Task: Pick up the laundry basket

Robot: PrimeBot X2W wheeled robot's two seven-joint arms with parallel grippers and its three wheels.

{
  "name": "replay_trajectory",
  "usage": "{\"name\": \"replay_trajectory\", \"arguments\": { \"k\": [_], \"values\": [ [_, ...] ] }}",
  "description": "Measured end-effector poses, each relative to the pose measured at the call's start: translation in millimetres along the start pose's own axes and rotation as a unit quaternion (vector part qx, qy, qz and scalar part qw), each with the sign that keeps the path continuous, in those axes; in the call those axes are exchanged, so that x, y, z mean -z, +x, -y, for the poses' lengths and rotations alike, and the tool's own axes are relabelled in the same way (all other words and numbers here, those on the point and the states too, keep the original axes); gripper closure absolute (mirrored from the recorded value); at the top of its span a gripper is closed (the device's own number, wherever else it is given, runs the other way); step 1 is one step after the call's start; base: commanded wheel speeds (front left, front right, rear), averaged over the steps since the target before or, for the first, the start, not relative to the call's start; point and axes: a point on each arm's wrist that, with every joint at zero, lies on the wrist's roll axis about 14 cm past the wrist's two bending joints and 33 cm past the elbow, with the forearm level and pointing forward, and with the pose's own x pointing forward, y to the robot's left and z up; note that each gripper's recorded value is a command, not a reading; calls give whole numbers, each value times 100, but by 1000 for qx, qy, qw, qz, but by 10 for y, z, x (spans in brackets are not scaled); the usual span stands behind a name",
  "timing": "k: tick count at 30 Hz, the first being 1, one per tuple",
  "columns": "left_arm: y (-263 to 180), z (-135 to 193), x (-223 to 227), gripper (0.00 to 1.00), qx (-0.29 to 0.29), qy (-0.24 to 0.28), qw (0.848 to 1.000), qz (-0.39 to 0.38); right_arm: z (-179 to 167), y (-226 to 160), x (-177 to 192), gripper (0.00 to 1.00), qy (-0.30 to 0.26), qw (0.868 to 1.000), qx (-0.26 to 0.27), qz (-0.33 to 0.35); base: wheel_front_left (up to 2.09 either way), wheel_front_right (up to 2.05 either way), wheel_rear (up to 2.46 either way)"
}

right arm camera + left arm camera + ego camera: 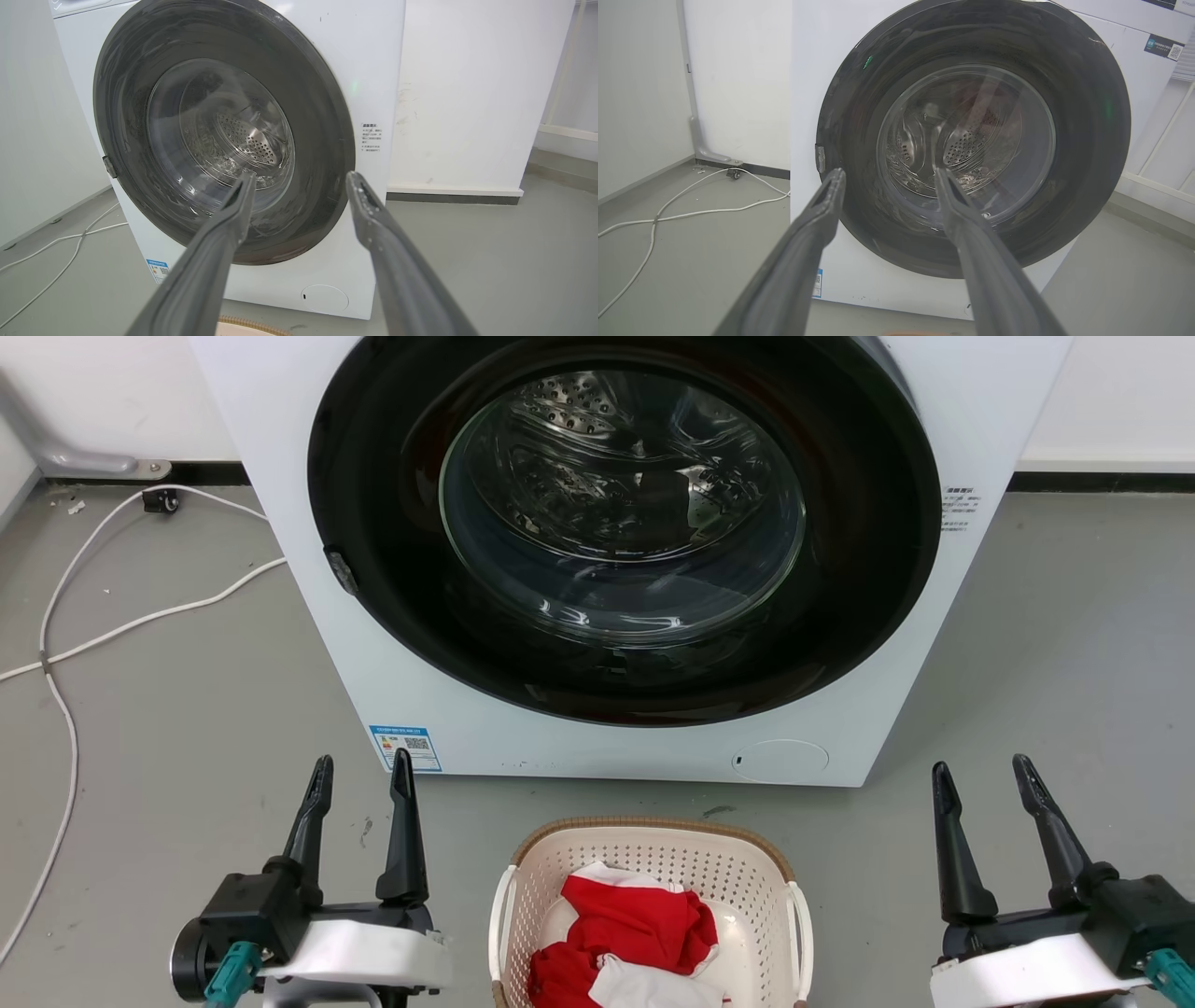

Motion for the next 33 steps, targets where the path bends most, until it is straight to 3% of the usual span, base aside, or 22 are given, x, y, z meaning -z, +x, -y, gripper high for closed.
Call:
{"name": "replay_trajectory", "arguments": {
  "k": [14, 33],
  "values": [
    [-28, 31, 36, 0, 5, 74, 997, 3, -61, -30, 3, 0, -55, 998, -17, 2, 0, 0, 0],
    [-78, 25, 113, 0, 8, 89, 996, -9, -68, -63, 23, 0, -60, 998, -18, -2, 0, 0, 0]
  ]
}}
